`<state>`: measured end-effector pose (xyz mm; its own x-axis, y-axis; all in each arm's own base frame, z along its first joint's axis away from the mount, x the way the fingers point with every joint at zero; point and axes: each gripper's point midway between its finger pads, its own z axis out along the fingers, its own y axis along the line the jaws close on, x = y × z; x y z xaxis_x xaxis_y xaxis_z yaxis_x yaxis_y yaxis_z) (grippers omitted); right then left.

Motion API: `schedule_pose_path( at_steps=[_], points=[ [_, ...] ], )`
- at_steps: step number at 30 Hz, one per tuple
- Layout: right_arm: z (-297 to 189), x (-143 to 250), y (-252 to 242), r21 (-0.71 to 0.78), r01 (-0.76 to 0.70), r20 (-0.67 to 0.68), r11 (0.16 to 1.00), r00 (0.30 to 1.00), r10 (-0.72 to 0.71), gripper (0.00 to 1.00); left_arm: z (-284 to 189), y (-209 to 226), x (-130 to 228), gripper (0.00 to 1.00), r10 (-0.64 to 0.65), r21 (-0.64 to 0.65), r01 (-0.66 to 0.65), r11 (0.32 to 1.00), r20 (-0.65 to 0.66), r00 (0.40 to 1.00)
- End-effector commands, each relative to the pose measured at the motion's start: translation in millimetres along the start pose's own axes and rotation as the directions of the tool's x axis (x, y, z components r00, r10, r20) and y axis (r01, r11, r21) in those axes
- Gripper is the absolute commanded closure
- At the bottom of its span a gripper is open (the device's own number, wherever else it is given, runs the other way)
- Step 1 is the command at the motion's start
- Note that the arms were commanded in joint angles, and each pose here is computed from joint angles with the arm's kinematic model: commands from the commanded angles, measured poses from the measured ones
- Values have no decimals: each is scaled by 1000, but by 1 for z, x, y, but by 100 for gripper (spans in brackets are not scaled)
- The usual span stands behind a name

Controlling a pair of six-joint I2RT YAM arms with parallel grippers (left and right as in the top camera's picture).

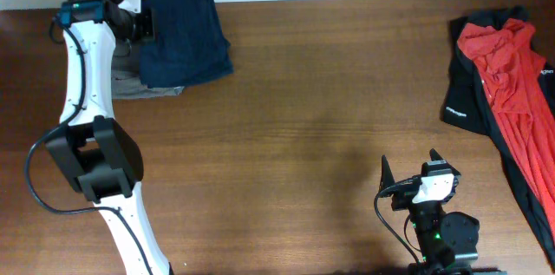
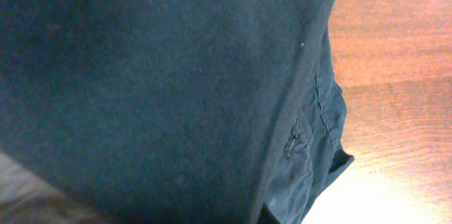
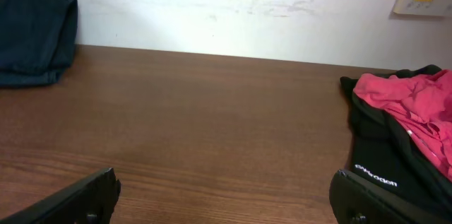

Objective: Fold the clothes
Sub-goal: 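Lift the folded navy trousers with the left gripper onto the grey trousers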

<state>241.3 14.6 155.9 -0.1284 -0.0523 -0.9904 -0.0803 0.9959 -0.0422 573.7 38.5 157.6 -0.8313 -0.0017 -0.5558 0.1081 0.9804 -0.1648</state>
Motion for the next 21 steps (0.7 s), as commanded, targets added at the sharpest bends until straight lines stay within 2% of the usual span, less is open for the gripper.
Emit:
schedule_pose_path(
  at_steps=[1,6,21],
  points=[
    [0,2,-4,21,-2,3,1000,1000,2,1,-20,4,-22,100,38,-14,-38,999,69,997],
    [0,2,-4,21,-2,3,1000,1000,2,1,-35,7,-30,100,79,-49,-75,996,82,994],
    [0,2,-4,21,-2,3,1000,1000,2,1,-47,42,-36,100,61,-106,-49,993,116,991]
  ],
)
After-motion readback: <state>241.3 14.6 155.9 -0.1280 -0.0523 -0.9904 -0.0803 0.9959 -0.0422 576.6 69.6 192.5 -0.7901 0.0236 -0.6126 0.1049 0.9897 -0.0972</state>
